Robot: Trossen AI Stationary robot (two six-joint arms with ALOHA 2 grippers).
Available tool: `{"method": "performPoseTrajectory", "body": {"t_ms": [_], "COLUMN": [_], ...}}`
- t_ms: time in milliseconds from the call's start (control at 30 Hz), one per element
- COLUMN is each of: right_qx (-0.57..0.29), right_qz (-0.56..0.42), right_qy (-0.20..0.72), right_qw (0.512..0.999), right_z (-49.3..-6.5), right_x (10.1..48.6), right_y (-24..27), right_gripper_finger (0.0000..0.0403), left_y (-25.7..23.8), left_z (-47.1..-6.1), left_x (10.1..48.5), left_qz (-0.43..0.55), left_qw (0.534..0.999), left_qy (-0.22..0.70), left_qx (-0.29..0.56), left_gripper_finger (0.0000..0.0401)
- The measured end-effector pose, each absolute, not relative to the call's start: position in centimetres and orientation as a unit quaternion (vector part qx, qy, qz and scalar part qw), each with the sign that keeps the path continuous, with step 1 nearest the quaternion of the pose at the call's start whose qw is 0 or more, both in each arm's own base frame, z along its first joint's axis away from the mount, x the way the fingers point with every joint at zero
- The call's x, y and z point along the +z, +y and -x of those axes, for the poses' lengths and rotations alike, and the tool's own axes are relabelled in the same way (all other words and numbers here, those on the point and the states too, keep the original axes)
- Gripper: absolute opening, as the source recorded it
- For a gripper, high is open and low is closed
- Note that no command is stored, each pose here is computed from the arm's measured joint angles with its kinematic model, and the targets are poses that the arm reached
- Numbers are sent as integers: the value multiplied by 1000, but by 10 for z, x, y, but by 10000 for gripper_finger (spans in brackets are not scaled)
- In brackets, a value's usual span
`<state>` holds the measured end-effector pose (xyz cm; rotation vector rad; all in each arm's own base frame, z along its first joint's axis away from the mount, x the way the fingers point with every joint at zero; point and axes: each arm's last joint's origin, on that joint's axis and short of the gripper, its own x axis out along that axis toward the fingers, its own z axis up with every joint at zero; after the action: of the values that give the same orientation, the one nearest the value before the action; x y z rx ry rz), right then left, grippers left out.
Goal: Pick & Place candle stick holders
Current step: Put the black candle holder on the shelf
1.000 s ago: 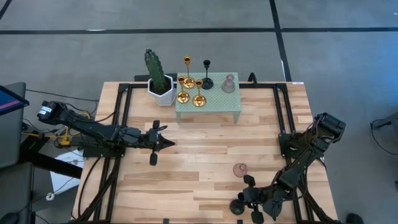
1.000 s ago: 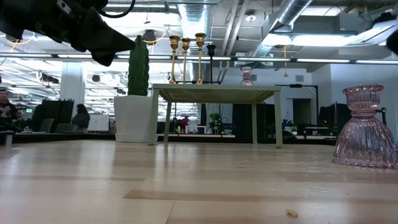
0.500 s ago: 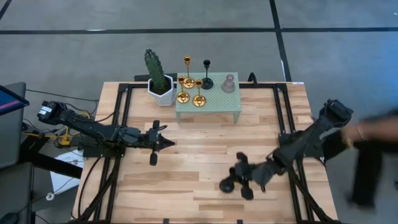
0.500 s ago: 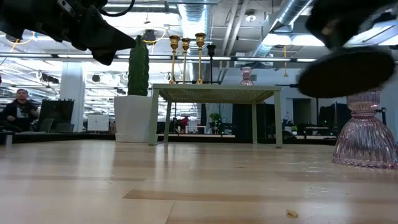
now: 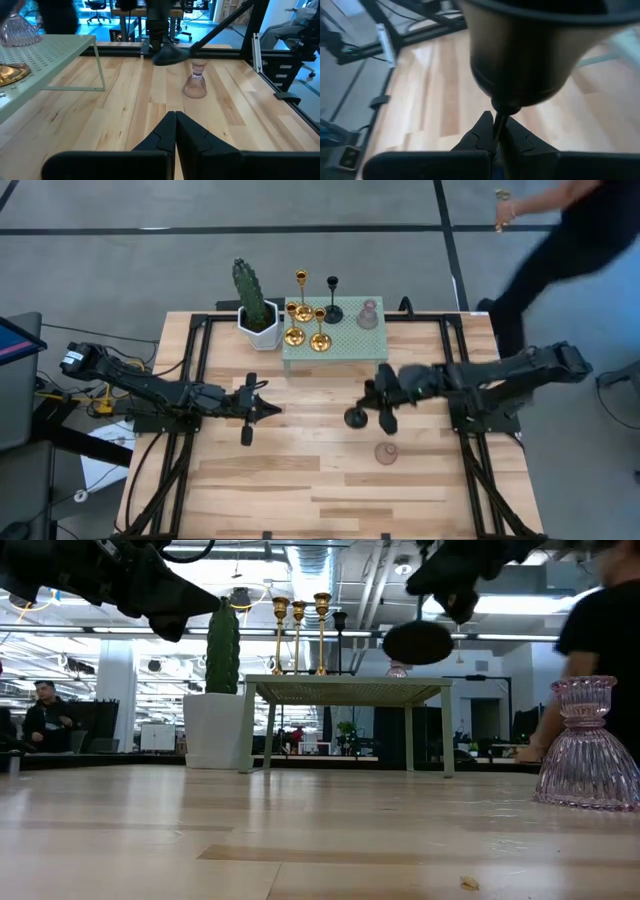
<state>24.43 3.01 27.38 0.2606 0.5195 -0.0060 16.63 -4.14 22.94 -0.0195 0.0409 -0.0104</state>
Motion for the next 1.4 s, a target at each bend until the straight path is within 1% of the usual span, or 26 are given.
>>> {"method": "performPoseTrajectory", "body": {"t_ms": [200, 367, 500, 700, 933, 1167, 1400], "right_qx": [-15, -25, -38, -46, -79, -113, -126], "right_qz": [-104, -65, -51, -64, -76, -83, -81], "right_qy": [279, 283, 285, 296, 297, 297, 298], "right_qw": [955, 957, 956, 952, 949, 944, 943], "right_z": [-264, -283, -298, -315, -318, -311, -306], "right_x": [298, 327, 336, 328, 323, 321, 321], "right_y": [-7, -30, -55, -98, -136, -161, -171], "right_gripper_finger": [0, 0, 0, 0, 0, 0, 0], "left_y": [-41, -41, -41, -41, -41, -41, -41], "left_z": [-166, -166, -166, -166, -166, -166, -166], "left_x": [230, 231, 231, 231, 231, 231, 231], "left_qz": [11, 11, 11, 12, 12, 12, 12], "left_qw": [1000, 1000, 1000, 1000, 1000, 1000, 1000], "left_qy": [17, 15, 14, 13, 13, 13, 13], "left_qx": [-5, -3, -2, -2, -2, -2, -2], "left_gripper_finger": [8, 8, 8, 8, 8, 8, 8]}}
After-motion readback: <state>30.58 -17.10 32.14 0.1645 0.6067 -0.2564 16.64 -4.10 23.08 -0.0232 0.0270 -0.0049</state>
